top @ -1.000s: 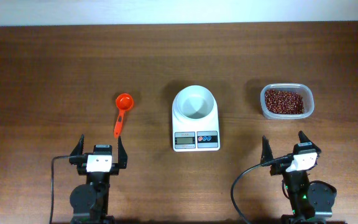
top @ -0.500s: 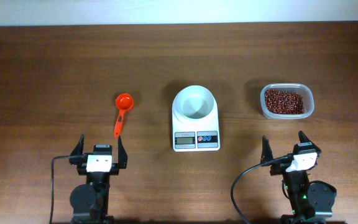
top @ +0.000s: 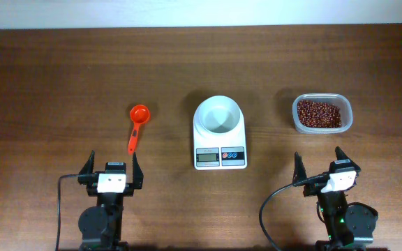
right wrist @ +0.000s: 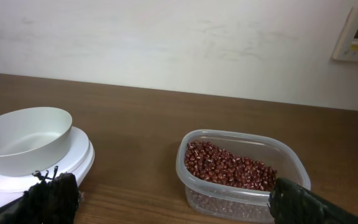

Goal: Scoop item into bowl and weigh 50g on scale

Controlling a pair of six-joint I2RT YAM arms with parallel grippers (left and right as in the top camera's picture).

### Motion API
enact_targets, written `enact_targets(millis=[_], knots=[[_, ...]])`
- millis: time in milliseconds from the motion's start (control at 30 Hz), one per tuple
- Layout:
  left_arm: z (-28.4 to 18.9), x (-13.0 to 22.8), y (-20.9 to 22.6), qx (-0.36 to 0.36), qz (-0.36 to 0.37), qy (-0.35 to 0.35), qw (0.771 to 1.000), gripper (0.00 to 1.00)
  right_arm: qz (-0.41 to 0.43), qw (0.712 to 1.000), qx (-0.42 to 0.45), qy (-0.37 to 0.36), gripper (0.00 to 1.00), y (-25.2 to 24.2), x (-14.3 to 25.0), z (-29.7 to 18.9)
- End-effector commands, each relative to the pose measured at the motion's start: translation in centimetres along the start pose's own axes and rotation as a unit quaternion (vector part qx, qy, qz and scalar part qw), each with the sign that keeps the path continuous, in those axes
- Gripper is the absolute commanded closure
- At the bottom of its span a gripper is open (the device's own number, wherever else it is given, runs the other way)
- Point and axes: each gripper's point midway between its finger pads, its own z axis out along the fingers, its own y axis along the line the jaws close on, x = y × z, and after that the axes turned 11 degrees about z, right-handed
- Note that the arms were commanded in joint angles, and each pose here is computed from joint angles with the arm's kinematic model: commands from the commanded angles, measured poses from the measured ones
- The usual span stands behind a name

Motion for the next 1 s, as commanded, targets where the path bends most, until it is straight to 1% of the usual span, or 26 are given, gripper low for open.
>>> enact_targets(millis=[0,300,333,367,867,967], knots=[[0.0,0.1,-0.1,0.004,0.009,0.0,1.0,0.01,0.003,1.0,0.001,0.003,0.01,0.0,0.3,0.0],[0.0,0.0,-0.2,0.007,-0.006,-0.002,1.0,0.01,0.003,1.0,0.001,0.003,0.01,0.0,0.3,0.0],[0.0,-0.1,-0.2,0.007,-0.026,-0.002,1.0,0.01,0.003,1.0,0.001,0.003,0.01,0.0,0.3,0.0],[0.0,-0.1,-0.2,0.006,-0.028,-0.003,1.0,0.01,0.003,1.0,0.001,0.003,0.01,0.0,0.3,0.0],[-0.1,-0.2,-0.5,0.015,-0.039,-0.006,0.999,0.01,0.003,1.0,0.001,0.003,0.01,0.0,0.3,0.0],[-0.2,-1.0,-0.1,0.012,-0.041,-0.014,0.999,0.01,0.003,1.0,0.001,0.003,0.01,0.0,0.3,0.0]])
